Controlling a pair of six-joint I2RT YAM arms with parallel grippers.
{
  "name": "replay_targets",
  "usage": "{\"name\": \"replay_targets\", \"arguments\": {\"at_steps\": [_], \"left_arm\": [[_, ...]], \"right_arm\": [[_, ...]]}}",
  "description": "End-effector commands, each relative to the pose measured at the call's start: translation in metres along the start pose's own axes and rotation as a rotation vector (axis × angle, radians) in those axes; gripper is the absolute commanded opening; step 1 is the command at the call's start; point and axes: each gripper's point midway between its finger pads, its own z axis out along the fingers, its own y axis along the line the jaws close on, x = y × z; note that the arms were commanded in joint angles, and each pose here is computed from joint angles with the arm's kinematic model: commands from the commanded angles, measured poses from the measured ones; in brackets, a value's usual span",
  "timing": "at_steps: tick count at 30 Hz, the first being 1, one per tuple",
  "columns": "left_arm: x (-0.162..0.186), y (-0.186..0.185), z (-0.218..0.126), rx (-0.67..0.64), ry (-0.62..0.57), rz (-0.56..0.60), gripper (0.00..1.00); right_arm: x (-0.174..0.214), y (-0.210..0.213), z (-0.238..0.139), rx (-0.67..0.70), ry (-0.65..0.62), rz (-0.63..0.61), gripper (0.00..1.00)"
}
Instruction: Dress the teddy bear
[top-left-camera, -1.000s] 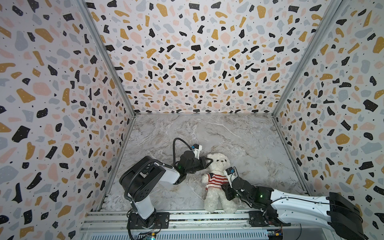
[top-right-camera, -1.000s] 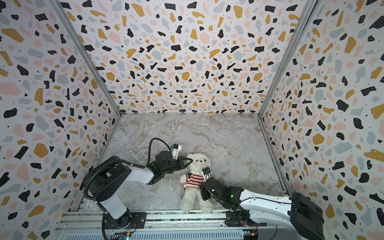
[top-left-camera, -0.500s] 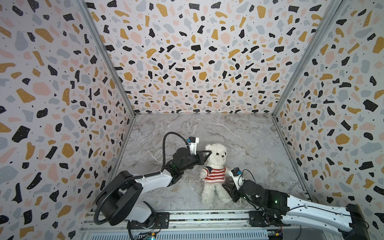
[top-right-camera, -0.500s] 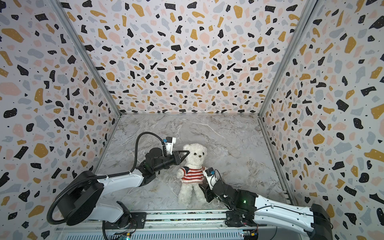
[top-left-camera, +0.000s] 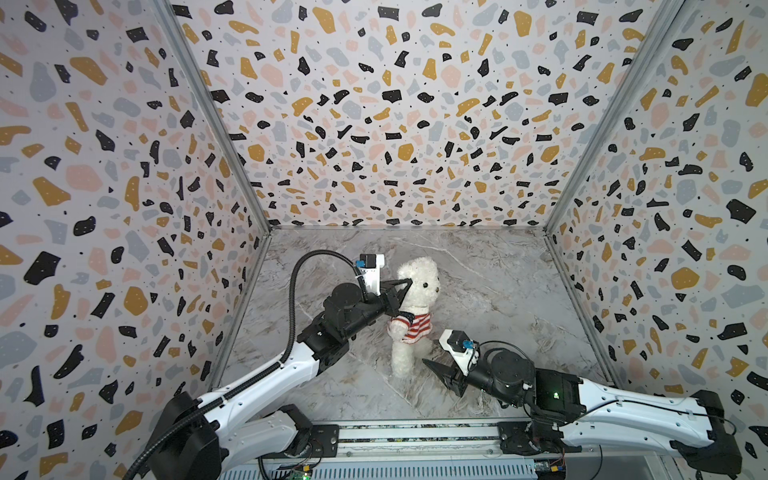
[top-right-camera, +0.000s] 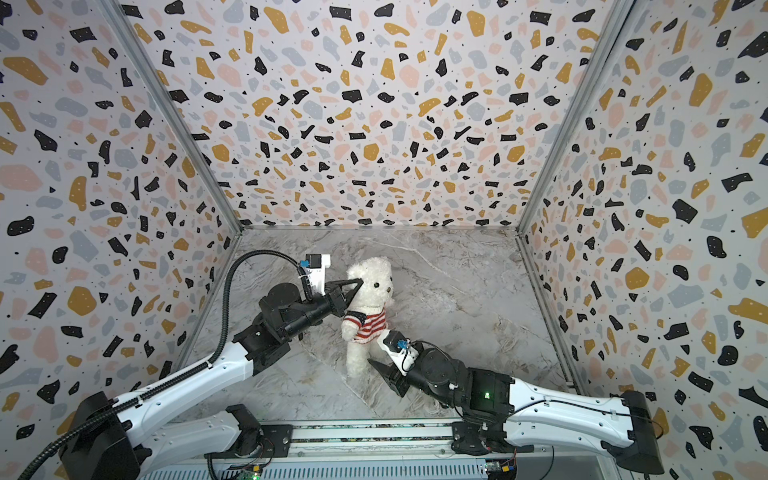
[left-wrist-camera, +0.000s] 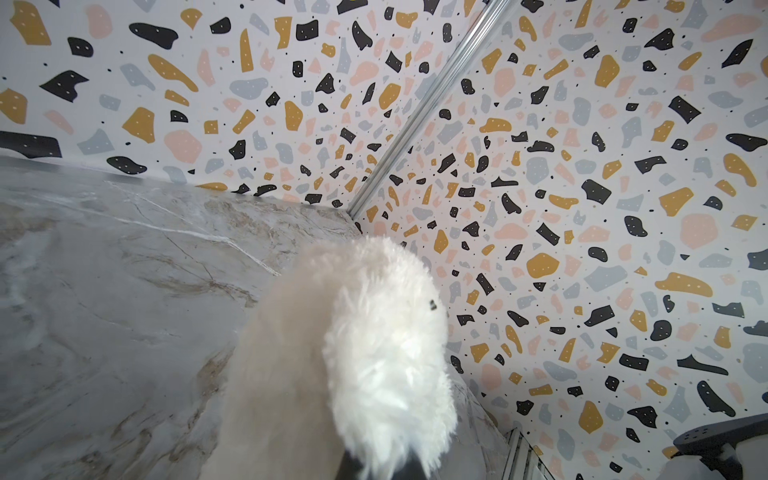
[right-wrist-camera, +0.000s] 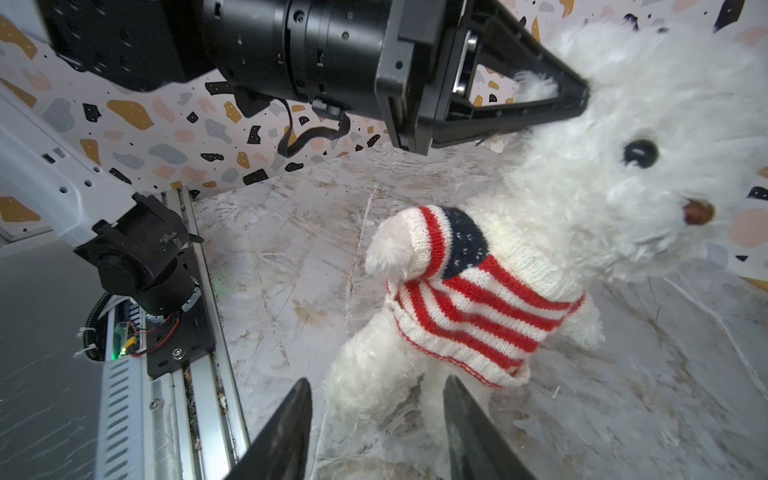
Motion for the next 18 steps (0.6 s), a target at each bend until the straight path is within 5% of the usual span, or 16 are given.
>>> {"name": "replay_targets", "arguments": {"at_steps": [1, 18], "left_arm": [[-0.024, -0.020, -0.008, 0.031, -0.055, 0.022, 0.00], [-0.051, -0.053, -0.025, 0.085, -0.096, 0.014, 0.00]], "right_arm": [[-0.032, -0.002, 0.003, 0.030, -0.082, -0.089, 0.52], [-0.044, -0.006, 0.037, 0.011, -0.098, -0.177, 0.48]]}}
